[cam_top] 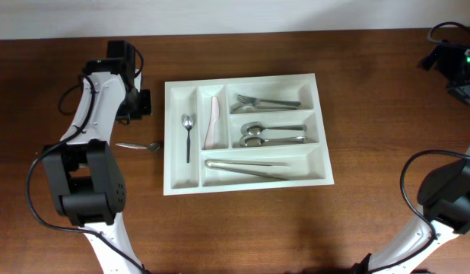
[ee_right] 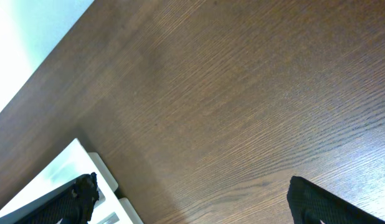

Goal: Pack container

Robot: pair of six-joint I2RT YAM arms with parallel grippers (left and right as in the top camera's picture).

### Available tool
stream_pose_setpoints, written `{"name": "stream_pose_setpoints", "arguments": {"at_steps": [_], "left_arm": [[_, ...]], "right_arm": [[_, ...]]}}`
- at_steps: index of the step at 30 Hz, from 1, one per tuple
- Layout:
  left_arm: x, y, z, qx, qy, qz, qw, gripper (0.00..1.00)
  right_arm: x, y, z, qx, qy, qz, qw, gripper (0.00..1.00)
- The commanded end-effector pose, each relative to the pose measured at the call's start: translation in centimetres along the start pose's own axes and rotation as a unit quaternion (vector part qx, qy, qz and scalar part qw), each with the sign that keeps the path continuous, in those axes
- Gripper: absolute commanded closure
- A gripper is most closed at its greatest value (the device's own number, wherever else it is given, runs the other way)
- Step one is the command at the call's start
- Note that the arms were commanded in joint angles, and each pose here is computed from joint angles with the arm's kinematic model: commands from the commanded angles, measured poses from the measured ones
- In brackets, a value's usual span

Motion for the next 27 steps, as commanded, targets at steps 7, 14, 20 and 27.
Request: {"name": "stream_pose_setpoints", "arguments": {"at_steps": [7,14,20,27], "left_arm": [[-2.2,-2.0,-0.6,-0.001,-0.011,-0.043,0.999,0.98],[-4.7,-2.8,-1.2,-0.003,-0.037,-0.048,0.998,0.98],[-7.6,-3.5,-2.0,0.002,-0.070,-0.052,0.996,0.98],[-10.4,-4.1,-2.4,-0.003,-0.098,-0.062,0.993,0.98]], "right_arm": [[-0.1,0.1,0.0,0.000,-0.007,0.001,1.000,0.01],[-0.1,0.1,0.0,0.000,-0.007,0.001,1.000,0.01],[-0.1,0.1,0.0,0.000,-0.007,0.001,1.000,0.01],[-0.1,0.1,0.0,0.001,-0.007,0.001,1.000,0.01]]}}
Point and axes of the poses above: each gripper's point midway between its finger pads, its own y axis back along the fingers, its own x axis along the line the jaws close on, z = x × y, the point moved 2 cm from there along y, back along the fingers, and after that the axes turned 5 degrees about y, right-handed, at the moved point
